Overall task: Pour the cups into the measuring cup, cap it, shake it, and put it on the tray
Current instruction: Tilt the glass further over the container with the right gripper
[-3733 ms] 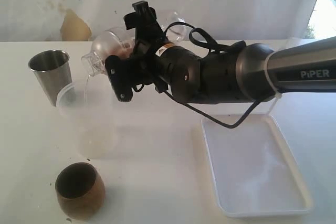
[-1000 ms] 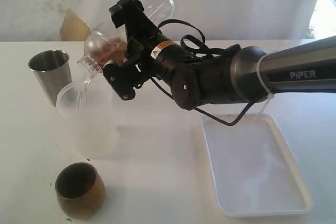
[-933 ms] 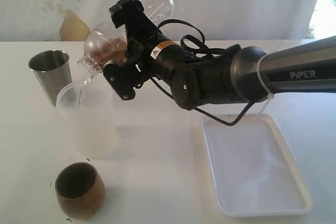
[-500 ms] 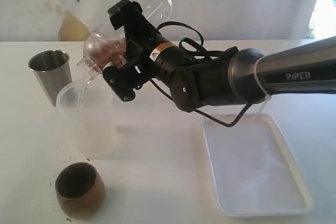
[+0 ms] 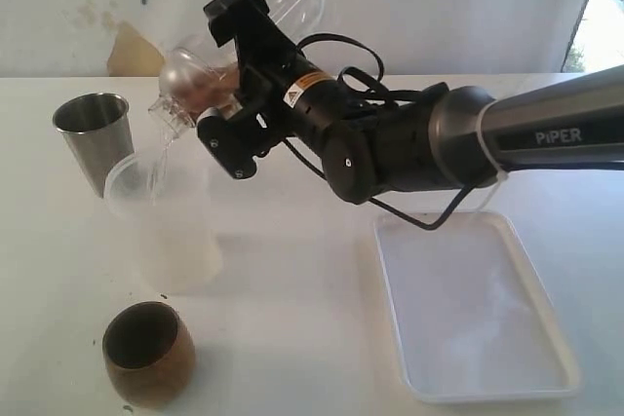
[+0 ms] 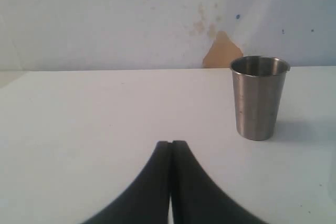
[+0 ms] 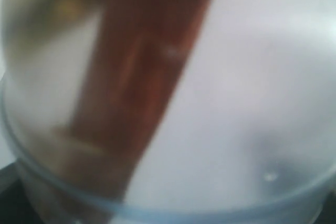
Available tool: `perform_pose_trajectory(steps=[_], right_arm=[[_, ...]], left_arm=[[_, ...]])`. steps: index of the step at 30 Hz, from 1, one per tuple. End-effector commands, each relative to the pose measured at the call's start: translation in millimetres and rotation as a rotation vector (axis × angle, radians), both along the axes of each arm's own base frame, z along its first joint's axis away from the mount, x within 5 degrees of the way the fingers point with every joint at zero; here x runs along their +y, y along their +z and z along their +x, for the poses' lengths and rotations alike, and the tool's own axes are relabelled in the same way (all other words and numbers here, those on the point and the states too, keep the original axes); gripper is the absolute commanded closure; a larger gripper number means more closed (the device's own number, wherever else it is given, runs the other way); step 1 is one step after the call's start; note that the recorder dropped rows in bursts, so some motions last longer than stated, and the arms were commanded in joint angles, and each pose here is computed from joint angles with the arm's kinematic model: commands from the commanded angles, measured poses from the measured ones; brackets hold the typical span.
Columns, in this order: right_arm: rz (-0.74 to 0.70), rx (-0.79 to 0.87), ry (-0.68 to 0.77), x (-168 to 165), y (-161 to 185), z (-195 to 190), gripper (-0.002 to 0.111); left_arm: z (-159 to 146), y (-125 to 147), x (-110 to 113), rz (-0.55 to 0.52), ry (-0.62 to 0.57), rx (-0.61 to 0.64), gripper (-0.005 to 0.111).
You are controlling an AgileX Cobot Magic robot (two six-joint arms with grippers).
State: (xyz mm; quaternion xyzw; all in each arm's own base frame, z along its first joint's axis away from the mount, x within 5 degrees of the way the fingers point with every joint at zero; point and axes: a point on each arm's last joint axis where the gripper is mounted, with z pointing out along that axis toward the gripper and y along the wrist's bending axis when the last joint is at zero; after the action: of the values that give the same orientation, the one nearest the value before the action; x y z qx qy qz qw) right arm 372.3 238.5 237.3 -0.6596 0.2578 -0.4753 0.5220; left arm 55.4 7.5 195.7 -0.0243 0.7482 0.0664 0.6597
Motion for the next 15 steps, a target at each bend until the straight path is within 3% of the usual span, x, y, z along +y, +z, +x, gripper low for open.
perform_pose_trajectory(steps=[1,15], right_arm=[[0.032,-0.066,-0.036,-7.6,12.9,5.2,0.108],[0.01,-0.083,-0.028,-10.9,13.4,7.4,0.108]], left_arm=[[0.0,-0.9,-0.2,-0.001,-0.004,-0.007,0.107],[0.0,-0.9,-0.2,-0.001,-0.004,-0.007,0.107]])
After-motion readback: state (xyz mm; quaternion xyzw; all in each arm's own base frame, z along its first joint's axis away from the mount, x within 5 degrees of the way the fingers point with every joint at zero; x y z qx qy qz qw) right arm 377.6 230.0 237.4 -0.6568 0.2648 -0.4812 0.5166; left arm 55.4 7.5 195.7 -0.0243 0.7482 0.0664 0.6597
